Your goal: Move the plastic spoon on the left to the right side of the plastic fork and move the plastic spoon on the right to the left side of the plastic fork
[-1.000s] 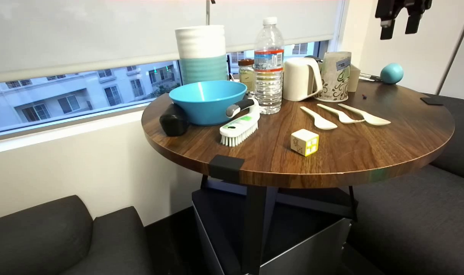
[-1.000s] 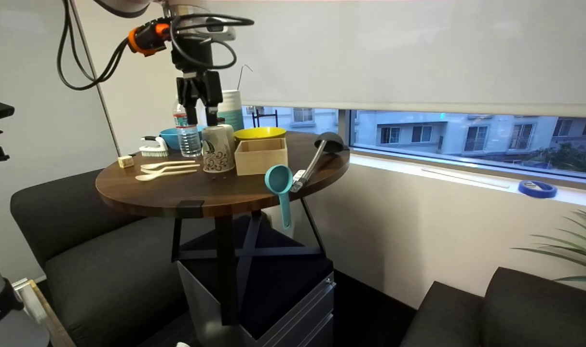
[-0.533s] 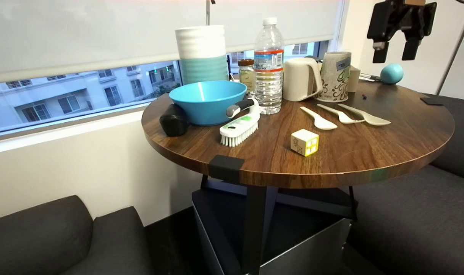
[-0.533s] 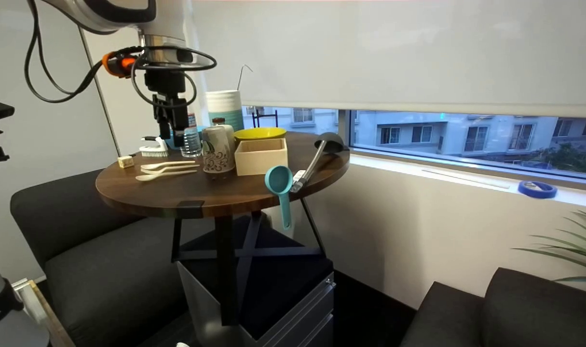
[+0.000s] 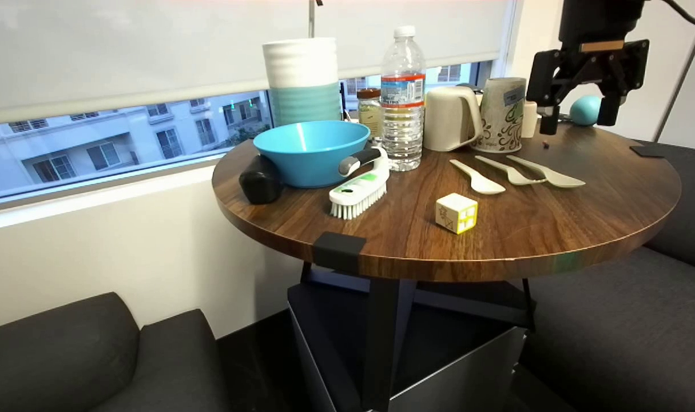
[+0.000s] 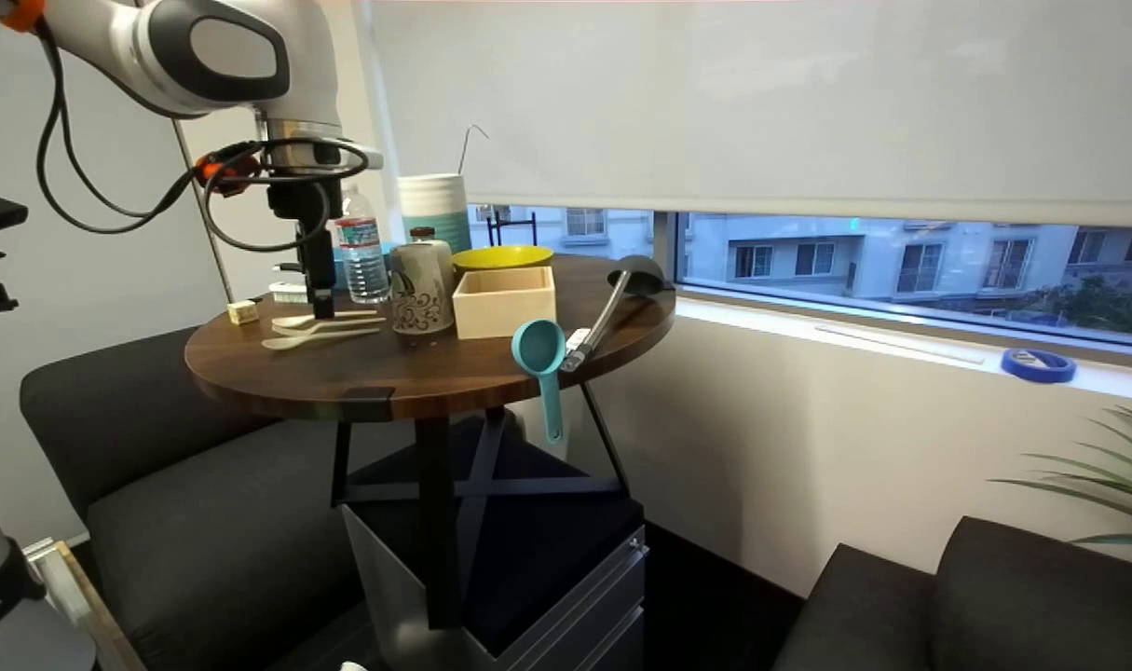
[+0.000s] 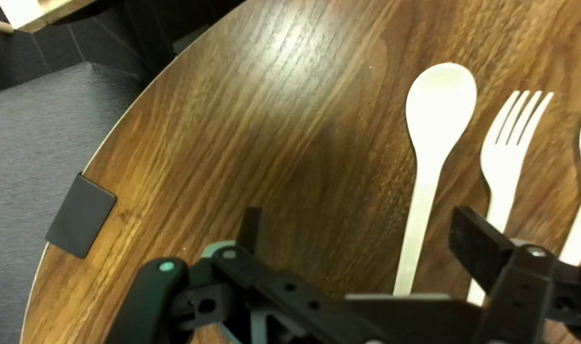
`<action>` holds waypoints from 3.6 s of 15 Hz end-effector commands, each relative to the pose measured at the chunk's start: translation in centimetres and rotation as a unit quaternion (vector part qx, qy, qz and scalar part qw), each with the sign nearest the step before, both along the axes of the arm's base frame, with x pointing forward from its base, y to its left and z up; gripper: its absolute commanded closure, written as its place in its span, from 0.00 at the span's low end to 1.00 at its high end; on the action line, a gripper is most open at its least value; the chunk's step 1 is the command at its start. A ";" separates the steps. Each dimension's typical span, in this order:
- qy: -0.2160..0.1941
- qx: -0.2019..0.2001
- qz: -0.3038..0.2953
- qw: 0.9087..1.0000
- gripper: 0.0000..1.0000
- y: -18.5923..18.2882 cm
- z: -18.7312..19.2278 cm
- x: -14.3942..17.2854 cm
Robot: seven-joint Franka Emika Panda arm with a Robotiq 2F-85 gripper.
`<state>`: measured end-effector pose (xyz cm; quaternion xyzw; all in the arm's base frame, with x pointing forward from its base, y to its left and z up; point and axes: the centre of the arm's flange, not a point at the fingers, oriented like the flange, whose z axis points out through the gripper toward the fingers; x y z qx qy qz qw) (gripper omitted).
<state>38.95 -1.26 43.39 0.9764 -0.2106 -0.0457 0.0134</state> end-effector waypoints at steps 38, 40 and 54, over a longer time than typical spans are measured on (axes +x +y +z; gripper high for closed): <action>0.065 0.061 -0.017 0.996 0.46 10.6 -3.7 9.9; 0.070 0.065 -0.018 0.995 0.37 10.7 -3.8 10.0; 0.091 0.078 -0.021 0.993 0.97 10.5 -4.4 10.9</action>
